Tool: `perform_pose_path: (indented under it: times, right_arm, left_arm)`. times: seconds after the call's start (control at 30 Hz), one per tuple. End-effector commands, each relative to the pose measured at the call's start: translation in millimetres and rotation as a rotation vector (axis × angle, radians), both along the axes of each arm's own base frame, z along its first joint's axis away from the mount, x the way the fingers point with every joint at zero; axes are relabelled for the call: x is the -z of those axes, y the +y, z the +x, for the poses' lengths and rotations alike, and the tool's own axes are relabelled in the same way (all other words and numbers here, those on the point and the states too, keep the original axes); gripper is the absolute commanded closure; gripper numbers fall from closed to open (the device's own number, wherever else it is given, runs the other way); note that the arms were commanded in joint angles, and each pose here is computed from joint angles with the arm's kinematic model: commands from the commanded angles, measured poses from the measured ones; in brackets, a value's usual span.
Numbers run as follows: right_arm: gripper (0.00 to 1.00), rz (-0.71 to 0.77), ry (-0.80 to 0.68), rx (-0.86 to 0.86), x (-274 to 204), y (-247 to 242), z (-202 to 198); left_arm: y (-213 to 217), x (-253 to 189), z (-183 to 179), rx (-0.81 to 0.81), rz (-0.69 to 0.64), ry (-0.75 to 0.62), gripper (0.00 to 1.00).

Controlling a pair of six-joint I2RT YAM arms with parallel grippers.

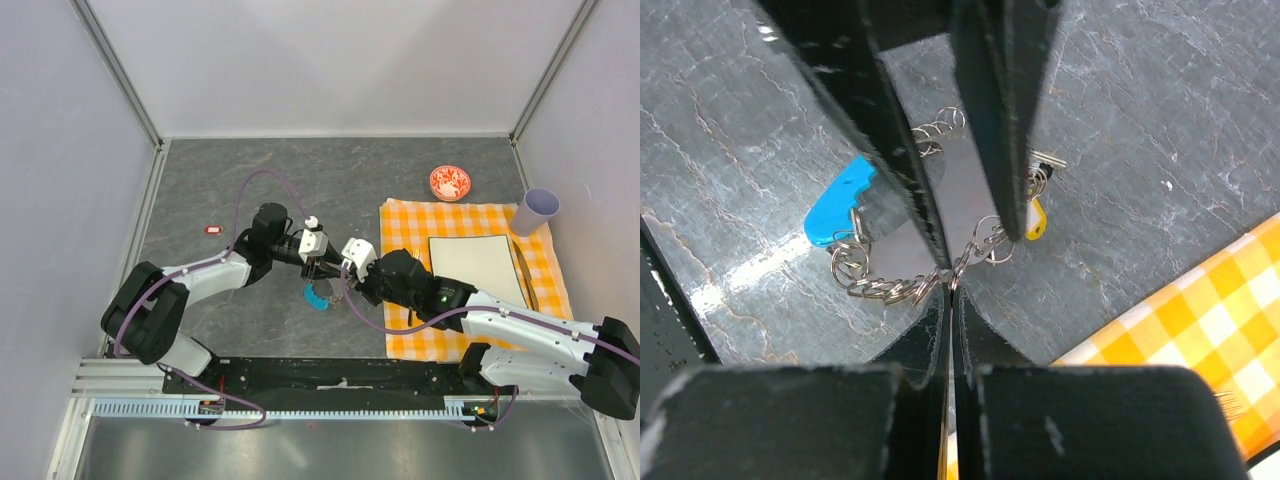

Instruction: Put the keys on the keyring

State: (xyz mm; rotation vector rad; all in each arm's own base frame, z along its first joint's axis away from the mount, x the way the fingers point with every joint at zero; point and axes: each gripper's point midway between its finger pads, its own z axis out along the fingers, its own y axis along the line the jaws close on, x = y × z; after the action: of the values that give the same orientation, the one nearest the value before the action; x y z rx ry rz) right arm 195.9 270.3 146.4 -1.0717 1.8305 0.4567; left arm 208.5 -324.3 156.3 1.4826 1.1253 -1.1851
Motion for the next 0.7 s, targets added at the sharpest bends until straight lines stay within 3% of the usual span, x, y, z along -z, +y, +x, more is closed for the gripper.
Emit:
perform_pose_path:
  times: [0.0, 0.67]
  right_arm:
    - [1.0, 0.07, -0.057, -0.039, -33, 16, 5]
    - [1.0, 0.071, -0.053, -0.043, -32, 16, 5]
  left_arm:
    - [-4, 8, -4, 0.139, 0.027, -0.076, 0.63]
    - [-1, 28, -12, 0.248, 0.118, 0.029, 0.66]
